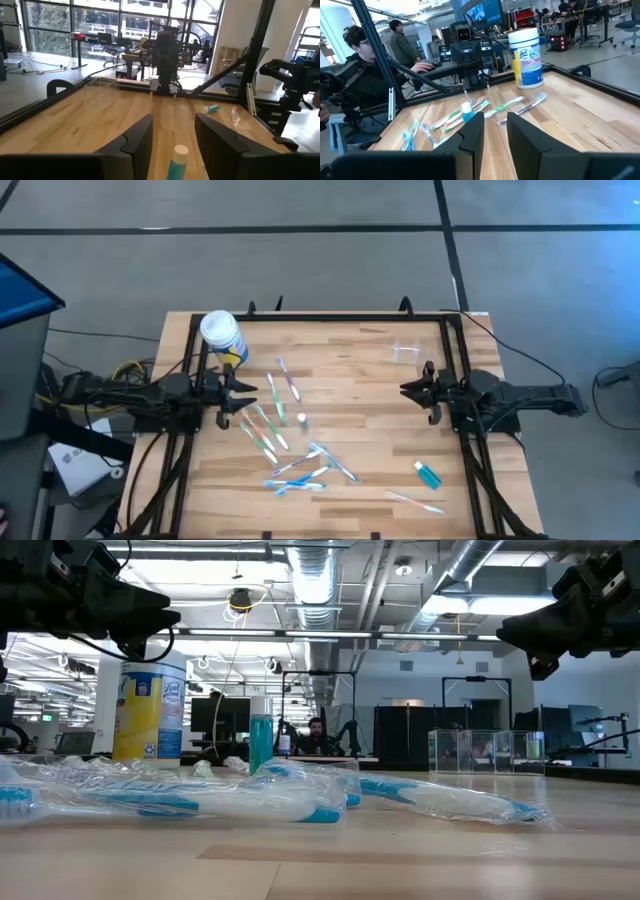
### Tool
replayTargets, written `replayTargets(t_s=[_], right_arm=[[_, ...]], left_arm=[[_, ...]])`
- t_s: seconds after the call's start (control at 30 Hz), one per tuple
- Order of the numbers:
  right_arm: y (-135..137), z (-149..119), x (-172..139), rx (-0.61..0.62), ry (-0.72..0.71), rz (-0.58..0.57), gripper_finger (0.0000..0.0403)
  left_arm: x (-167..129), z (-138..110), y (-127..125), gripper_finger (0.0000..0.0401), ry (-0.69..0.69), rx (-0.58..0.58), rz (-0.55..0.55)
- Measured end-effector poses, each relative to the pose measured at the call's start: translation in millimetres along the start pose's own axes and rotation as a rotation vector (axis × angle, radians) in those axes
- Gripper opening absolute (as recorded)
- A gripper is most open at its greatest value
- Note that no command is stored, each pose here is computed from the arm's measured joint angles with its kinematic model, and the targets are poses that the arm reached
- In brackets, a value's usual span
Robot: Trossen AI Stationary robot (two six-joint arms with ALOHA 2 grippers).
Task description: Pick & Place toothbrushing station
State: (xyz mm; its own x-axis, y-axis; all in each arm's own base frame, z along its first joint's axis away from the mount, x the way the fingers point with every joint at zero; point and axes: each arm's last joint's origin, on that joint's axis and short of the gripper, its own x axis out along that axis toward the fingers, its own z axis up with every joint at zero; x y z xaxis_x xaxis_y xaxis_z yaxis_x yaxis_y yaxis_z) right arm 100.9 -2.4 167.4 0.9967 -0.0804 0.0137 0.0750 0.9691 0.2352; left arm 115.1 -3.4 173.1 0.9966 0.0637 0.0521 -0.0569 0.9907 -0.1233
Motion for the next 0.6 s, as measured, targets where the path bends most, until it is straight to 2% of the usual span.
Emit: replayTargets(t_s=[0.47, 0.6], right_arm=[[0.0, 0.0, 0.0, 0.001, 0.000, 0.000, 0.0076], [0.6, -0.3, 0.0, 0.063, 0.003, 0.006, 0.0076]], left_arm=[[0.0, 0.3, 0.0, 0.0140, -0.002, 0.000, 0.000], [0.0, 0.8, -0.1, 0.0140, -0.007, -0.001, 0.000]])
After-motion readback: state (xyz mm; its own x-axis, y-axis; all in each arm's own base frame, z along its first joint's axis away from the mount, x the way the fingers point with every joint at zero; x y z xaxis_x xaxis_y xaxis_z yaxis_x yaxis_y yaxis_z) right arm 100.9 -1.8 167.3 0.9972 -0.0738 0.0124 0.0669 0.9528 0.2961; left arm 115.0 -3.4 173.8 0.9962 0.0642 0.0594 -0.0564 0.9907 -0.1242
